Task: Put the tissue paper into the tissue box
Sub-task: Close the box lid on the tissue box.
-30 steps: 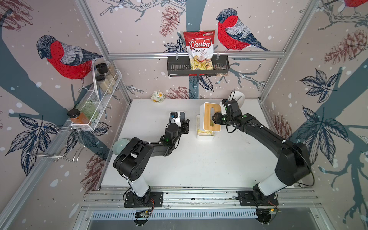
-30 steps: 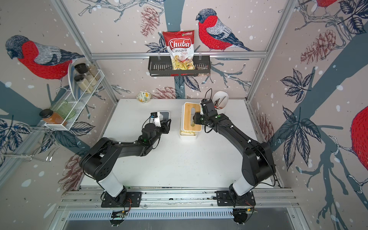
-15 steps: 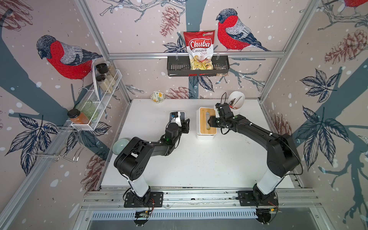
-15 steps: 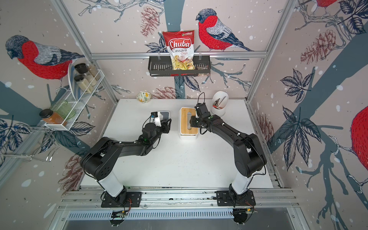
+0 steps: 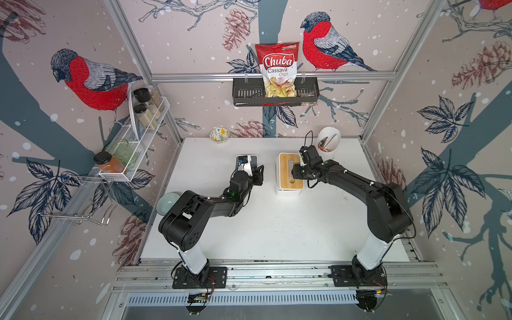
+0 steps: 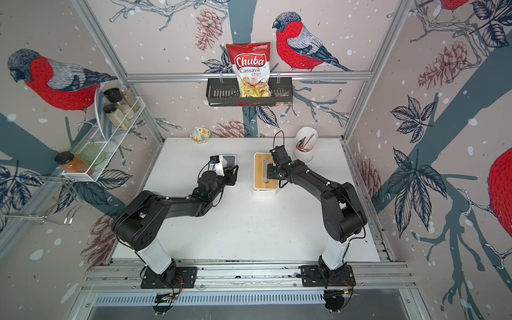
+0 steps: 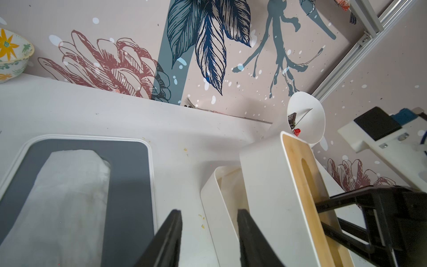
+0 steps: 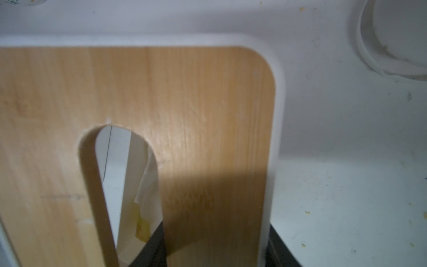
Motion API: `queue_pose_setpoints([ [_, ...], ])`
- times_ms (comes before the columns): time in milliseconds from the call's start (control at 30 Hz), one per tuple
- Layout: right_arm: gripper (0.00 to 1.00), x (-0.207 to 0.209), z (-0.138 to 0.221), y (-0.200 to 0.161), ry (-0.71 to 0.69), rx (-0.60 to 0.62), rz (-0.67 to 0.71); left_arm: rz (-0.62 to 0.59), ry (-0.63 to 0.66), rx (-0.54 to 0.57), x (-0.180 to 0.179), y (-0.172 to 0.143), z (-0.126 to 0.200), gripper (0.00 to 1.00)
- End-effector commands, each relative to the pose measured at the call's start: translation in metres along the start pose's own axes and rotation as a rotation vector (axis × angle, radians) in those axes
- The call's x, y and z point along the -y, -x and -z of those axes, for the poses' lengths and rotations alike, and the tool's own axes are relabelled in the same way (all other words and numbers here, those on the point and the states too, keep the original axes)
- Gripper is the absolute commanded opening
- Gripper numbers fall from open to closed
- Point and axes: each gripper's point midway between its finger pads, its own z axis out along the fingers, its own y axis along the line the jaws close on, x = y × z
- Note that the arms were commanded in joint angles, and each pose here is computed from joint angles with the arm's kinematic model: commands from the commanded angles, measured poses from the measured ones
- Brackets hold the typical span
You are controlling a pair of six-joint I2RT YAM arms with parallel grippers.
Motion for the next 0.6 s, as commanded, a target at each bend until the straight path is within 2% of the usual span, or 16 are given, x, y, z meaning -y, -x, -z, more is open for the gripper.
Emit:
queue_pose_setpoints([
  [0,0.31,0.004,0.001,-0.009,-0.033,-0.056,0.05,0.001,-0.014,0.027,0.002,0.008,0.0,0.43],
  [300,0.31,0.008,0.007,-0.027,-0.091,-0.192,0.12,0.0,-0.017,0.026,0.003,0.008,-0.001,0.43],
  [567,0.31,0.012,0.005,-0.023,-0.163,-0.284,0.185,0.0,-0.016,0.027,0.003,0.009,-0.001,0.43],
])
